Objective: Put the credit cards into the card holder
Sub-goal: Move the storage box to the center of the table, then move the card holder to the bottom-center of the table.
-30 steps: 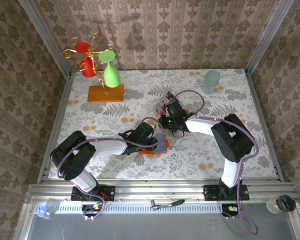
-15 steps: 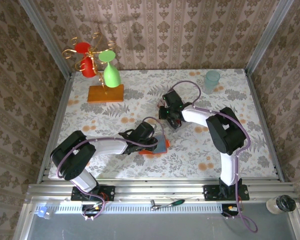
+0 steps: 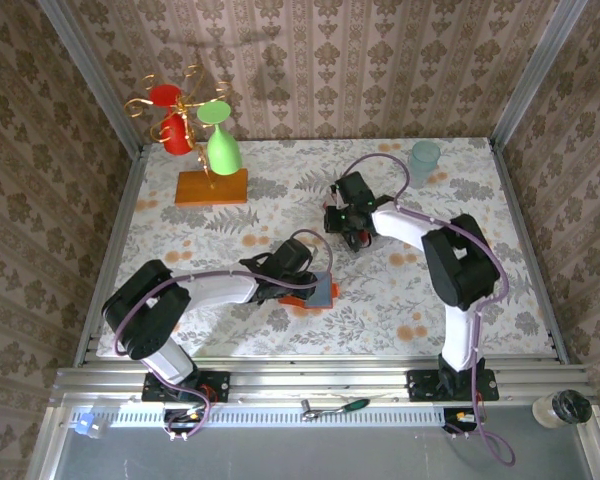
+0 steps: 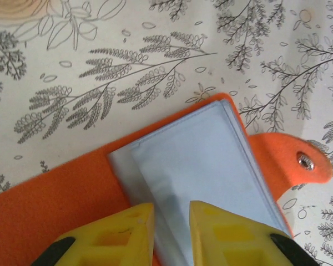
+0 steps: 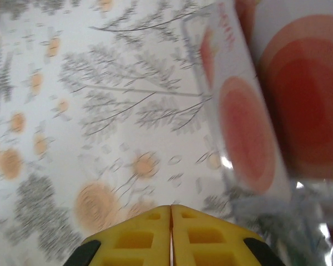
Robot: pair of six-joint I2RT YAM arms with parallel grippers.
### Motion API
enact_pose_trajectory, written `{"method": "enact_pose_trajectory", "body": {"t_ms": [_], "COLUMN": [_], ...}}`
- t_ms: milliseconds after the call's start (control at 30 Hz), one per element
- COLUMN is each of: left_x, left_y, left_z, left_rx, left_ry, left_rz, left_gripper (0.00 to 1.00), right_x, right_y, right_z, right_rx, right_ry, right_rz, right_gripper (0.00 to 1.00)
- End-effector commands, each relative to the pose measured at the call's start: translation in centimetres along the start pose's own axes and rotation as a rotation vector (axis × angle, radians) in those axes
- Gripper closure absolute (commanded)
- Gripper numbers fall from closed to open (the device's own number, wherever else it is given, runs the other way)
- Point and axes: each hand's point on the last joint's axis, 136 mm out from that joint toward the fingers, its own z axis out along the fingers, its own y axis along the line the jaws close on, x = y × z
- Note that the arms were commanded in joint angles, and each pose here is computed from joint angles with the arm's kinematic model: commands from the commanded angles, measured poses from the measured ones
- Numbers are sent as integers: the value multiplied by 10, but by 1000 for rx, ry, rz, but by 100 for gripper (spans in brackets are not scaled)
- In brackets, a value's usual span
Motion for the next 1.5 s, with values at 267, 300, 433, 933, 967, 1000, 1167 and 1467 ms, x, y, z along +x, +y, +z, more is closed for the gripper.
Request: {"method": "enact_pose_trajectory", "body": {"t_ms": [267, 300, 433, 933, 967, 1000, 1167, 1467], "left_x": [-2, -3, -5, -10, -9, -9, -3, 15], "left_y": [7, 7, 4, -4, -3, -2, 5, 14], "left_z": [-11, -12, -18, -37, -37, -37, -30, -20], "left_rx": [-23, -25, -20, 10, 7, 5, -23, -71], "left_ry": [62, 64, 69, 67, 66, 66, 83, 107], "left_rz": [58, 55, 35, -41, -41, -41, -46, -107], "left_gripper": [76, 76, 76, 77, 77, 77, 77, 77], "right_x": [70, 78, 109, 150, 149, 149, 153, 161], "right_y": [30, 29, 21, 6, 6, 5, 1, 9], "right_z": [-60, -61, -64, -52, -51, -50, -45, -50], "right_rx": [-107, -99, -53, 29, 33, 37, 25, -71], "right_ry": [17, 20, 39, 91, 90, 92, 102, 98], "right_rz": [37, 39, 34, 26, 18, 10, -1, 35], "right_gripper": [67, 64, 54, 60, 63, 66, 83, 96]}}
